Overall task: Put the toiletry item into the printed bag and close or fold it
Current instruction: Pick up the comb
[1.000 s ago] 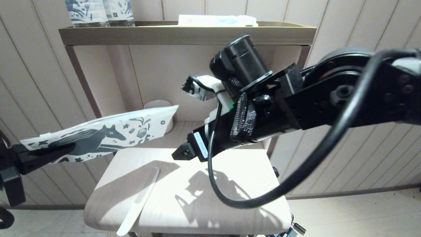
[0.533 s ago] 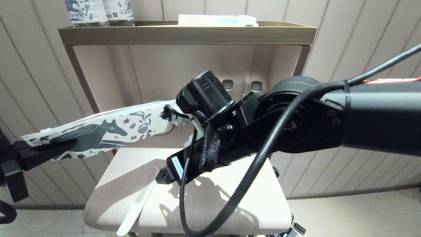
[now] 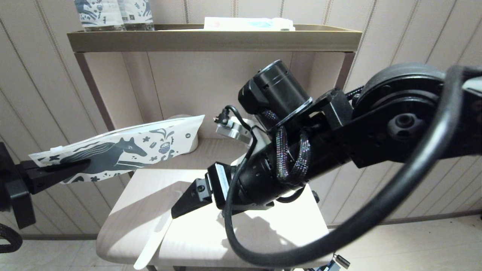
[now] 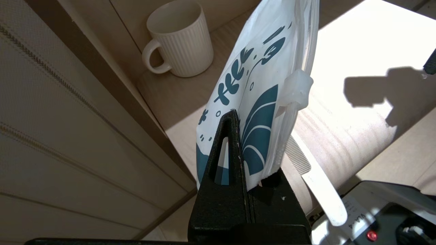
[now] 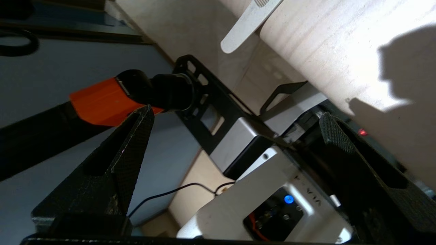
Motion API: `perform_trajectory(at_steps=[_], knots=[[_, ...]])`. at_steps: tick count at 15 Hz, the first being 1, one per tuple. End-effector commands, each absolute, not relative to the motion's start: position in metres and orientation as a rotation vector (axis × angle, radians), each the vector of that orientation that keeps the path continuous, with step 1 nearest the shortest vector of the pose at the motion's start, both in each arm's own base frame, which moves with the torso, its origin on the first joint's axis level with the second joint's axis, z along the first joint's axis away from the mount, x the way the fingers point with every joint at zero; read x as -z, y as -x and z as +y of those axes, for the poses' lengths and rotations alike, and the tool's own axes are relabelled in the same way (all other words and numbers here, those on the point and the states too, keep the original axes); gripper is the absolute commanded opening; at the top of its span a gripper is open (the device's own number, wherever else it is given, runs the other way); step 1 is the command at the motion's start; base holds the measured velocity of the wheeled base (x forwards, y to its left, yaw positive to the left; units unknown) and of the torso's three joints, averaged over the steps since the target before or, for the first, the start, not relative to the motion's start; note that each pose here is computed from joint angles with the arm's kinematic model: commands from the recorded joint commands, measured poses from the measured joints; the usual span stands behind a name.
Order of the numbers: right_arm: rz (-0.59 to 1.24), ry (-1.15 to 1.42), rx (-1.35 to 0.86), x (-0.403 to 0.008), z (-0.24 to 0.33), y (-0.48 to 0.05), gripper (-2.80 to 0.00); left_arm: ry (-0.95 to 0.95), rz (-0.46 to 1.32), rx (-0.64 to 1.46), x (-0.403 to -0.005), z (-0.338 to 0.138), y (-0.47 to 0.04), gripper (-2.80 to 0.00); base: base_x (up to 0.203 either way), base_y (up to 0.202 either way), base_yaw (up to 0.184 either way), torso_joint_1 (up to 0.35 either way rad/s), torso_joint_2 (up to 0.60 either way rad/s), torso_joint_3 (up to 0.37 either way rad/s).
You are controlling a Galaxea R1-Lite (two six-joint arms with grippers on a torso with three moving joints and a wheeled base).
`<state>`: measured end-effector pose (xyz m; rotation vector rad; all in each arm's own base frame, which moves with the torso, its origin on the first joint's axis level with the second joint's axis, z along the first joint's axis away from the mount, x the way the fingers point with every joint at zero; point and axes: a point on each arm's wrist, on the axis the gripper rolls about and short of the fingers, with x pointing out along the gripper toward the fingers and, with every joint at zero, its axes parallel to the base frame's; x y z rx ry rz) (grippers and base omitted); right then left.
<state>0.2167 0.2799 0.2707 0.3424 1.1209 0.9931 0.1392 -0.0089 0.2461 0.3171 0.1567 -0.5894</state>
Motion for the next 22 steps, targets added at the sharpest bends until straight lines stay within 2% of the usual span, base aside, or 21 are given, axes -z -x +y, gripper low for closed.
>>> perform_trajectory(at_steps=[1, 7, 14, 20, 22], knots=[[1.17, -0.363, -0.97, -0.261, 0.281, -0.224, 0.0, -0.315, 0.167, 0.595, -0.244, -0.009, -0.142, -2.8, 0.0, 0.0, 0.0, 0.0, 0.0, 0.0], [1.305, -0.347, -0.951, -0.212, 0.323, -0.224, 0.0, -0.3, 0.188, 0.597, -0.241, -0.009, -0.145, -2.8, 0.0, 0.0, 0.0, 0.0, 0.0, 0.0], [1.359, -0.318, -1.058, -0.212, 0.337, -0.191, 0.0, -0.294, 0.198, 0.601, -0.237, -0.009, -0.143, -2.8, 0.0, 0.0, 0.0, 0.0, 0.0, 0.0], [1.232, -0.685, -1.182, -0.206, 0.36, -0.193, 0.0, -0.259, 0.191, 0.596, -0.24, -0.01, -0.138, -2.8, 0.0, 0.0, 0.0, 0.0, 0.0, 0.0], [1.244, -0.717, -1.169, -0.2, 0.358, -0.196, 0.0, -0.256, 0.199, 0.596, -0.24, -0.009, -0.137, -2.8, 0.0, 0.0, 0.0, 0.0, 0.0, 0.0]])
